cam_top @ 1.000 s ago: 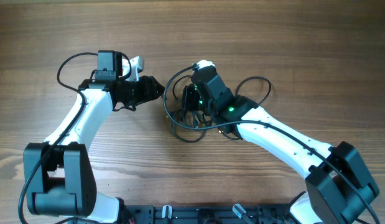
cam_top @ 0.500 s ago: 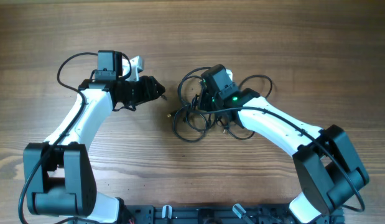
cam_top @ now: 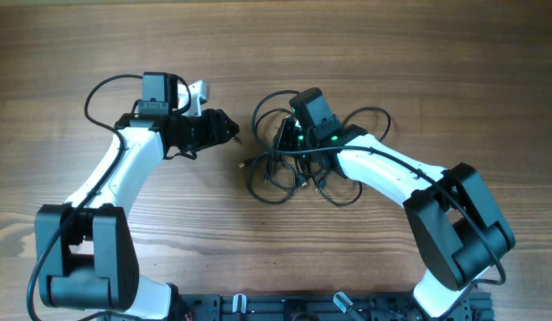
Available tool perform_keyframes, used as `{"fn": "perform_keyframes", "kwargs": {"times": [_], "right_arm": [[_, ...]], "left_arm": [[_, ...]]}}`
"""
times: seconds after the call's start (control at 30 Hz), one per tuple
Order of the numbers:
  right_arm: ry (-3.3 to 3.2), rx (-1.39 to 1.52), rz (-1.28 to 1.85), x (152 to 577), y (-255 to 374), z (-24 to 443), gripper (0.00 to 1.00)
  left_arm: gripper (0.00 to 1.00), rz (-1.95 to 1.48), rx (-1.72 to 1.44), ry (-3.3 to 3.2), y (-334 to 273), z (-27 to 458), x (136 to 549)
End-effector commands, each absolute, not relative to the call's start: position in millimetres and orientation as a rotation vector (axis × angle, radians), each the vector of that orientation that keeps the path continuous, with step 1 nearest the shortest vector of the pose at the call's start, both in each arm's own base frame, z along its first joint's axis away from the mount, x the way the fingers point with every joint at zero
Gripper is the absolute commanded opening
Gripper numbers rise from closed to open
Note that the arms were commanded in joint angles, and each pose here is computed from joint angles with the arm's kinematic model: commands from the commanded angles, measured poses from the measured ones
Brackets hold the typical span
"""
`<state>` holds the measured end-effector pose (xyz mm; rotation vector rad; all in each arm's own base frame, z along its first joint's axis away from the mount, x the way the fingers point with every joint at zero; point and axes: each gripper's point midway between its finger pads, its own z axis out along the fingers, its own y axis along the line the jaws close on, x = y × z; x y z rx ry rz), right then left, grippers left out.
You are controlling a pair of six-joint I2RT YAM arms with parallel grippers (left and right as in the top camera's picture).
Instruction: Untangle cables
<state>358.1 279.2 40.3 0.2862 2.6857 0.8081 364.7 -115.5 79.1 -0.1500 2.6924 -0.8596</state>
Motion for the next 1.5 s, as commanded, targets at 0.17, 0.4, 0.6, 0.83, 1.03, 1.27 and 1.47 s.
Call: {"fn": "perform_keyframes", "kwargs": {"times": [0.17, 0.4, 0.6, 0.83, 1.03, 1.27, 1.47], "right_arm": [[2.763, 0.376, 0.792, 346.8, 276.0, 22.5, 0.12], [2.777, 0.376, 0.793, 344.1, 276.5, 20.4, 0.14], [2.804, 0.371, 0.775, 337.2, 277.1, 16.8, 0.13], [2.834, 0.411, 0.762, 329.7, 276.5, 13.1, 0.12], [2.828, 0.402, 0.765, 331.4, 276.4, 14.1, 0.04], [2.790, 0.294, 1.320, 336.7, 288.3, 62.7, 0.04], [2.735, 0.253, 1.540, 336.3, 298.4, 85.9, 0.04]], "left_arm": [[0.57, -0.865, -0.090, 2.693, -123.3, 76.9, 363.8], [0.57, -0.865, -0.091, 2.694, -123.2, 76.9, 363.7], [0.57, -0.865, -0.090, 2.694, -123.3, 76.9, 363.7], [0.57, -0.865, -0.090, 2.694, -123.3, 76.9, 363.7], [0.58, -0.866, -0.091, 2.694, -123.3, 76.9, 363.6], [0.57, -1.131, 0.258, 2.577, -154.4, 98.7, 345.0], [0.55, -1.200, 0.361, 2.547, -169.5, 103.8, 334.7]]}}
